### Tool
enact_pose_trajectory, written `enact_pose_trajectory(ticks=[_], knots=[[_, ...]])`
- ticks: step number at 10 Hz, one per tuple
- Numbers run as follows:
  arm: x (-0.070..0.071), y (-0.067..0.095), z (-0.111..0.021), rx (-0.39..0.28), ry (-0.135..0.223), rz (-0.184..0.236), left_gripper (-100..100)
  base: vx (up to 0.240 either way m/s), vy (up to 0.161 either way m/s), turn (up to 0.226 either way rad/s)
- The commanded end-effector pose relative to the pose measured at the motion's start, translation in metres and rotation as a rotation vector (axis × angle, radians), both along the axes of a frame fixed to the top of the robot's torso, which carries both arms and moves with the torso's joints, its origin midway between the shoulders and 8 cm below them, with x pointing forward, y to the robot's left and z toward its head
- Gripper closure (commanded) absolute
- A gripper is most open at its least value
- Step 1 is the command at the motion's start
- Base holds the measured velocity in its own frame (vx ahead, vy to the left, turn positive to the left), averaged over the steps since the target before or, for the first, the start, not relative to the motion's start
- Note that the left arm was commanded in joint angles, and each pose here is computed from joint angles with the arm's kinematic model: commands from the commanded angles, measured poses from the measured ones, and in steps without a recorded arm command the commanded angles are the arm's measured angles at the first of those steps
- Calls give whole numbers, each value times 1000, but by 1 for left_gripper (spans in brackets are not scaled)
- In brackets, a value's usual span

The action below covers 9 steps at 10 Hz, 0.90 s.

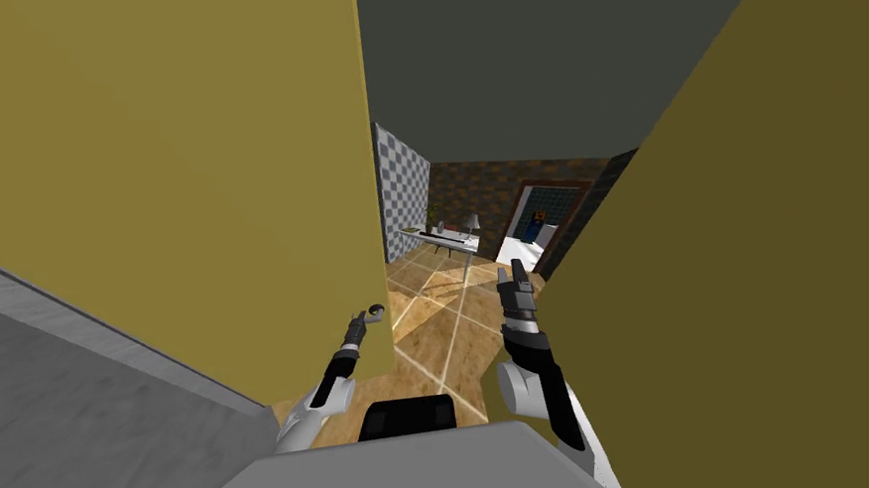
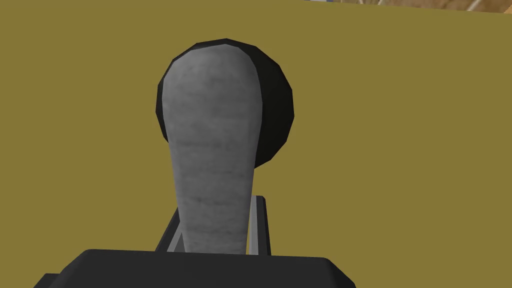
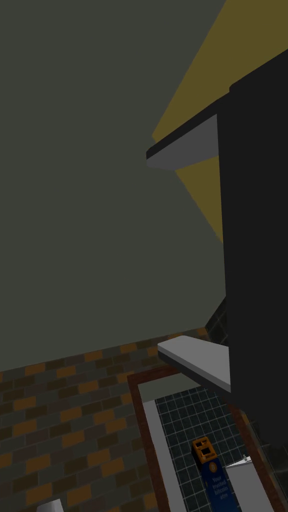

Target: Push the door open

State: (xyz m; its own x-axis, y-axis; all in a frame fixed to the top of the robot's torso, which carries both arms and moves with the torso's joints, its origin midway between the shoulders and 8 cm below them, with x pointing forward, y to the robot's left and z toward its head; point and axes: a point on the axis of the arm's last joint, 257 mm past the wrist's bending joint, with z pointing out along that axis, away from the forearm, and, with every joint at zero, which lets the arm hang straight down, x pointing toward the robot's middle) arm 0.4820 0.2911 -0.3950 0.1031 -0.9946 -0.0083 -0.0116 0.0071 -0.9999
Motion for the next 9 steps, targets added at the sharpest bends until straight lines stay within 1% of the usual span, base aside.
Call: enact_pose_trajectory(ticks=[1,4,5,6,9], knots=[[1,12,4,8,-10,19,100,200,-54,79],[-1,24,4,7,-11,45,100,215,-84,155],[-1,24,4,7,-11,45,100,152,-40,72],[-2,29,4,7,-11,57,100,149,-43,115],[-4,39,4,5,-11,81,100,199,-88,158]])
